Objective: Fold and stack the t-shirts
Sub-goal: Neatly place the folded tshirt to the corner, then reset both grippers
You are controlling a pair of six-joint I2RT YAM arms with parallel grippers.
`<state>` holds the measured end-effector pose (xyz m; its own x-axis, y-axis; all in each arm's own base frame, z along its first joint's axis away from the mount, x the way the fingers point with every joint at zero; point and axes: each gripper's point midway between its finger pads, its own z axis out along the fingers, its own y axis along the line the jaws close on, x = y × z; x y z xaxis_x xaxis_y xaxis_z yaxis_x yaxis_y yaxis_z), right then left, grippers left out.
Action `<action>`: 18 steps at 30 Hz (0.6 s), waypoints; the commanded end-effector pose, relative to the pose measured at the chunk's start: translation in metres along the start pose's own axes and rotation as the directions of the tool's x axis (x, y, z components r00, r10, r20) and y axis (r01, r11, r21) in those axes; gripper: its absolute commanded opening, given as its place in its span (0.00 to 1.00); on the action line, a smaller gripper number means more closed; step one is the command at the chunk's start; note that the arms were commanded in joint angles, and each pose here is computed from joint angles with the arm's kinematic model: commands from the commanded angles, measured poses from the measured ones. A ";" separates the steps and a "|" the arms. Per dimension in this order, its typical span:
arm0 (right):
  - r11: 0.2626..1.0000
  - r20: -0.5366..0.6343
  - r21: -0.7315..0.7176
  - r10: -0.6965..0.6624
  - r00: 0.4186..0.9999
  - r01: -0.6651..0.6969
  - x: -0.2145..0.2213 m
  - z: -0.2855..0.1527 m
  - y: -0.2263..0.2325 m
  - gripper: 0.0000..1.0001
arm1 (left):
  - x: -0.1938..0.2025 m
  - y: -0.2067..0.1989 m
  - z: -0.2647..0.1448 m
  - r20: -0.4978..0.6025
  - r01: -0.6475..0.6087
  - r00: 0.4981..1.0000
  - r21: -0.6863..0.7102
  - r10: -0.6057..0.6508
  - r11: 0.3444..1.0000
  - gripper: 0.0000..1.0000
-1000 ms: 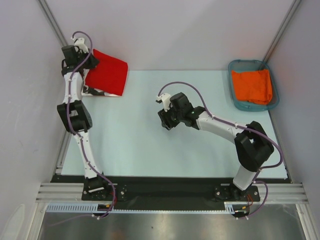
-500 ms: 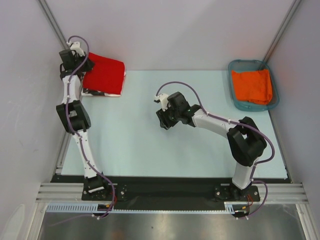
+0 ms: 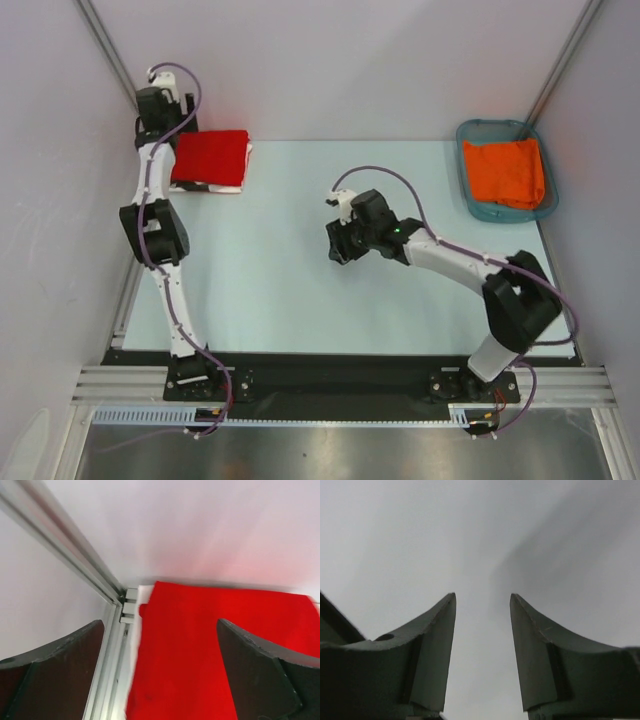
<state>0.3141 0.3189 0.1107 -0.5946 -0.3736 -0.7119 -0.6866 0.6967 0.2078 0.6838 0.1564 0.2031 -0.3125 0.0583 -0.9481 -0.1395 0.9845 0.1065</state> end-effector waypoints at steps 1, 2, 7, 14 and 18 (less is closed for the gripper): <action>0.990 0.171 0.010 0.138 0.976 -0.142 -0.032 -0.046 0.001 0.52 | -0.128 -0.042 -0.084 0.174 -0.113 0.977 -0.069 0.123 0.991 1.00; 0.980 0.189 0.031 0.188 0.964 -0.197 -0.019 -0.050 -0.010 0.53 | -0.149 -0.052 -0.110 0.200 -0.070 0.977 -0.044 0.078 0.997 1.00; 0.833 0.383 -0.023 0.518 0.765 -0.552 0.000 -0.105 -0.037 0.58 | -0.098 -0.165 -0.200 -0.006 0.215 0.973 0.396 -0.232 0.893 1.00; 0.632 0.506 -0.182 0.717 0.479 -0.754 0.046 -0.142 -0.049 0.66 | 0.005 -0.276 -0.382 -0.345 0.515 0.853 0.673 -0.391 0.530 1.00; 0.507 0.504 -0.264 0.798 0.331 -0.820 0.075 -0.147 -0.051 0.75 | 0.071 -0.281 -0.457 -0.462 0.637 0.747 0.702 -0.479 0.317 1.00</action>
<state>0.2402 0.1711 0.1281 -0.6106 0.5834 -0.5356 -0.0368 0.6547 0.7550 0.3147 -0.1775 0.2506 -0.5191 -0.3716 -0.7697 0.4287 0.6658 -0.6106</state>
